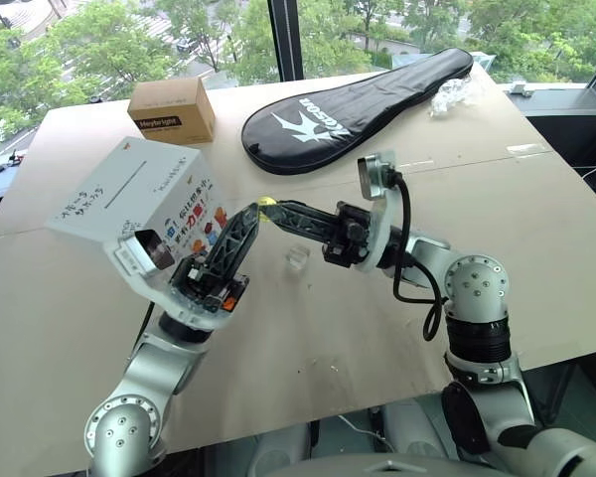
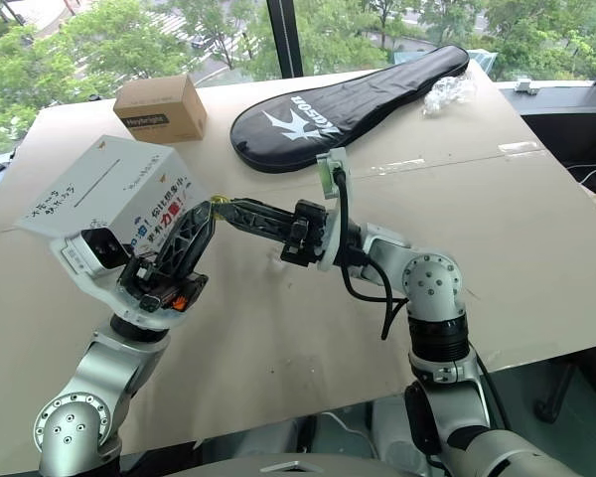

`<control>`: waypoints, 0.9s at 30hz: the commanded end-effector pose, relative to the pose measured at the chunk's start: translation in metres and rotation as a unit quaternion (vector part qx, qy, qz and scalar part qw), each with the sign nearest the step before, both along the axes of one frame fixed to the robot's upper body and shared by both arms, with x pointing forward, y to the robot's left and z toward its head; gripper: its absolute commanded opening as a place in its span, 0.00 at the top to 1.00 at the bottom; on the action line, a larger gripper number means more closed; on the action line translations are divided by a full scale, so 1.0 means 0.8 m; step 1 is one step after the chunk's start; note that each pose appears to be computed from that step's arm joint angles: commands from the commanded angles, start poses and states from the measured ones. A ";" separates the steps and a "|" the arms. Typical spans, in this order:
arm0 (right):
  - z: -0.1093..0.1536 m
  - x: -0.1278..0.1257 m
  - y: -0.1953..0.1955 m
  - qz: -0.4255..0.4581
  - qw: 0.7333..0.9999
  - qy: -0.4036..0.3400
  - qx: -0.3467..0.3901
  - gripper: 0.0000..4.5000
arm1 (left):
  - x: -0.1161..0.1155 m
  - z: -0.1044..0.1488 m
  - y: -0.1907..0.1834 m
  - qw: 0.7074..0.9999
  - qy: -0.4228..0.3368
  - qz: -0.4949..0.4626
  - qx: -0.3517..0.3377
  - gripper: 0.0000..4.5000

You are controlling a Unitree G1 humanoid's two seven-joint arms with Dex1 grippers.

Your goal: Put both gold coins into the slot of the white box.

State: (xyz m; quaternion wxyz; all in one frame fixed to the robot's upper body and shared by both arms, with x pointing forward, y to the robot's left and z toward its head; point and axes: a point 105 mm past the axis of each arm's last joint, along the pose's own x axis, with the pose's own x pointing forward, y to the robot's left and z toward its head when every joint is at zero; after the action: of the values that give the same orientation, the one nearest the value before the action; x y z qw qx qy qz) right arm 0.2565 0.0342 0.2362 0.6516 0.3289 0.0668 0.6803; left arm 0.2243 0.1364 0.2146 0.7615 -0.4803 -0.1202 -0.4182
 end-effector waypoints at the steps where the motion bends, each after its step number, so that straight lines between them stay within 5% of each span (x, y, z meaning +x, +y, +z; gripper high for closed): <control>1: 0.023 -0.027 0.008 0.051 0.998 -0.031 0.036 0.78 | 0.001 -0.008 -0.016 0.999 0.020 -0.026 0.015 1.00; 4: 0.024 -0.027 0.005 0.052 0.997 -0.030 0.043 0.42 | 0.004 -0.006 -0.012 1.000 0.019 -0.016 0.011 1.00; 9: 0.021 -0.023 0.004 0.039 0.998 -0.024 0.040 0.01 | 0.008 -0.004 -0.007 1.000 0.018 -0.004 0.005 1.00; 20: 0.017 0.003 -0.003 -0.033 0.999 -0.036 0.020 0.01 | 0.023 0.038 0.025 0.993 -0.045 0.098 0.057 1.00; 27: 0.025 0.033 -0.032 -0.102 0.983 -0.148 -0.037 0.01 | 0.032 0.107 0.077 0.930 -0.125 0.291 0.188 1.00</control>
State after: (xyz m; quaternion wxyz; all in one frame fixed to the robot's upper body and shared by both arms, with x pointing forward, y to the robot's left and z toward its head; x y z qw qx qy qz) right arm 0.2870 0.0089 0.2356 0.7416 0.2317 0.0089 0.6295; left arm 0.2587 0.1930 0.2810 0.8936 -0.2749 -0.2319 -0.2684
